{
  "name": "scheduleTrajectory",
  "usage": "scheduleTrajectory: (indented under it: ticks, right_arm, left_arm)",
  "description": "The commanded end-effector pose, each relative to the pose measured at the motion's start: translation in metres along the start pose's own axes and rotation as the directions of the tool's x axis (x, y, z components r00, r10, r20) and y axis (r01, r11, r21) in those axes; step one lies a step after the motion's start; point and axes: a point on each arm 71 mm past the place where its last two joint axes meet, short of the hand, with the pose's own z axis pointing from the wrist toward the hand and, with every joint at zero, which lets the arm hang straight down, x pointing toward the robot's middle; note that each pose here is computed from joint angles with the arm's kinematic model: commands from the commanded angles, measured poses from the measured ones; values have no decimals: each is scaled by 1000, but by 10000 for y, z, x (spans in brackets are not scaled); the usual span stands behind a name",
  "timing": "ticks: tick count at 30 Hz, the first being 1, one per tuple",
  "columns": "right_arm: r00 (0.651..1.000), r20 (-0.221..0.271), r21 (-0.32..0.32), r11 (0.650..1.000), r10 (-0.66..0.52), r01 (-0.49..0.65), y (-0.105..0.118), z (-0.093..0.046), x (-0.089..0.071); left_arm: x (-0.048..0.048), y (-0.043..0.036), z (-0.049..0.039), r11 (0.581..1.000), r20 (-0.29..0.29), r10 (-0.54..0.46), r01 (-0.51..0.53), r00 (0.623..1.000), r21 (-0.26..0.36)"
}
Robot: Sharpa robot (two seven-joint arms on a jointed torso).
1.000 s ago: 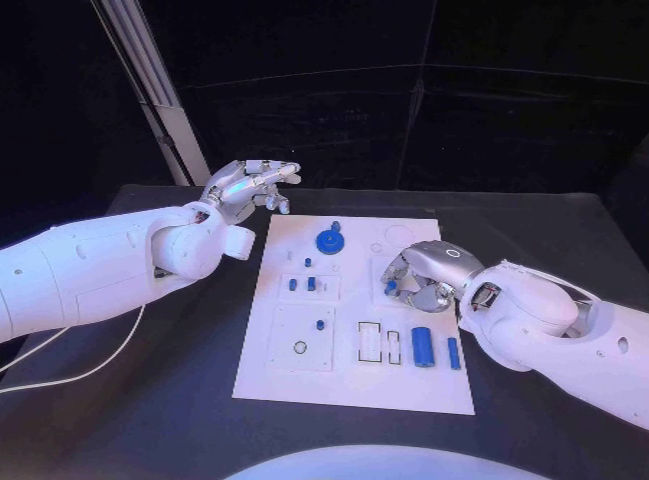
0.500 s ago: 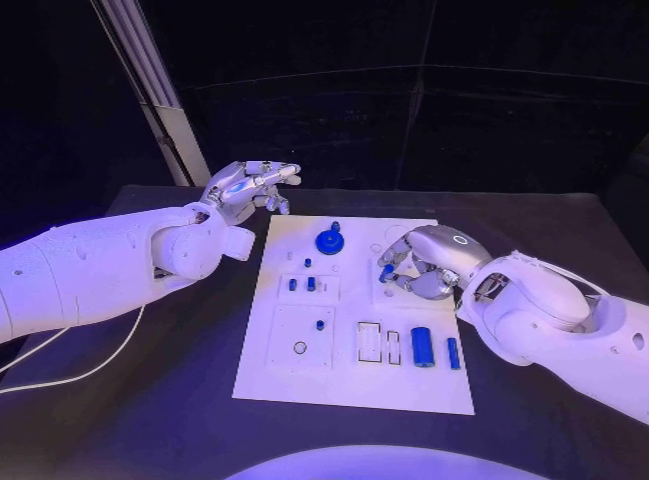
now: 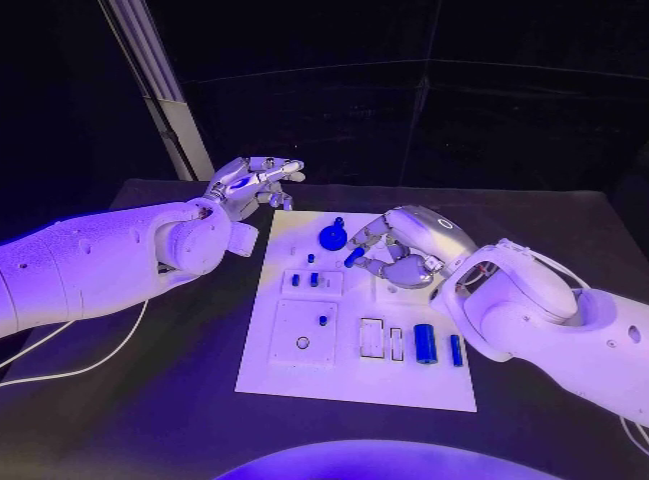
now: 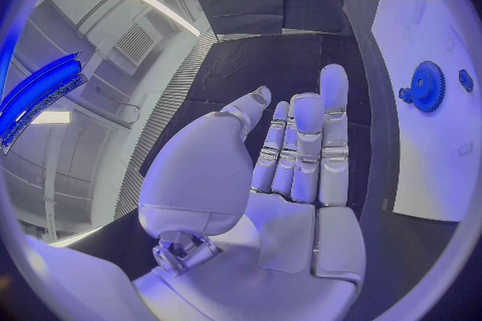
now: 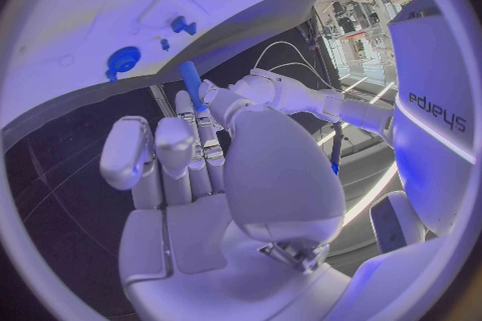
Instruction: Assemble the parts on the task board
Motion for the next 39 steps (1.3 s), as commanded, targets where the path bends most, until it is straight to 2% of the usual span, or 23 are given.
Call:
scheduleTrajectory:
  ticks: [1,8,14,23,29,39]
  right_arm:
    - [999,-10,-63,997,48,-49,129,60,101]
    - [991,-103,-123,987,89,-101,304,119,415]
    - [974,-210,-146,982,90,-122,347,78,696]
    - [954,-294,-134,985,63,-107,342,35,924]
    - [947,-318,-119,989,45,-86,304,33,996]
    - [951,-310,-117,992,11,-50,300,74,1043]
  left_arm:
    - [22,-9,8,1000,-14,-10,10,1000,4]
    - [59,-3,28,1000,-22,-12,12,1000,6]
    - [59,-4,31,1000,-20,-11,11,1000,7]
    - [65,-4,41,1000,-17,-8,9,1000,11]
    - [69,-2,48,1000,-16,-7,7,1000,13]
    - [73,1,55,1000,-16,-7,7,1000,12]
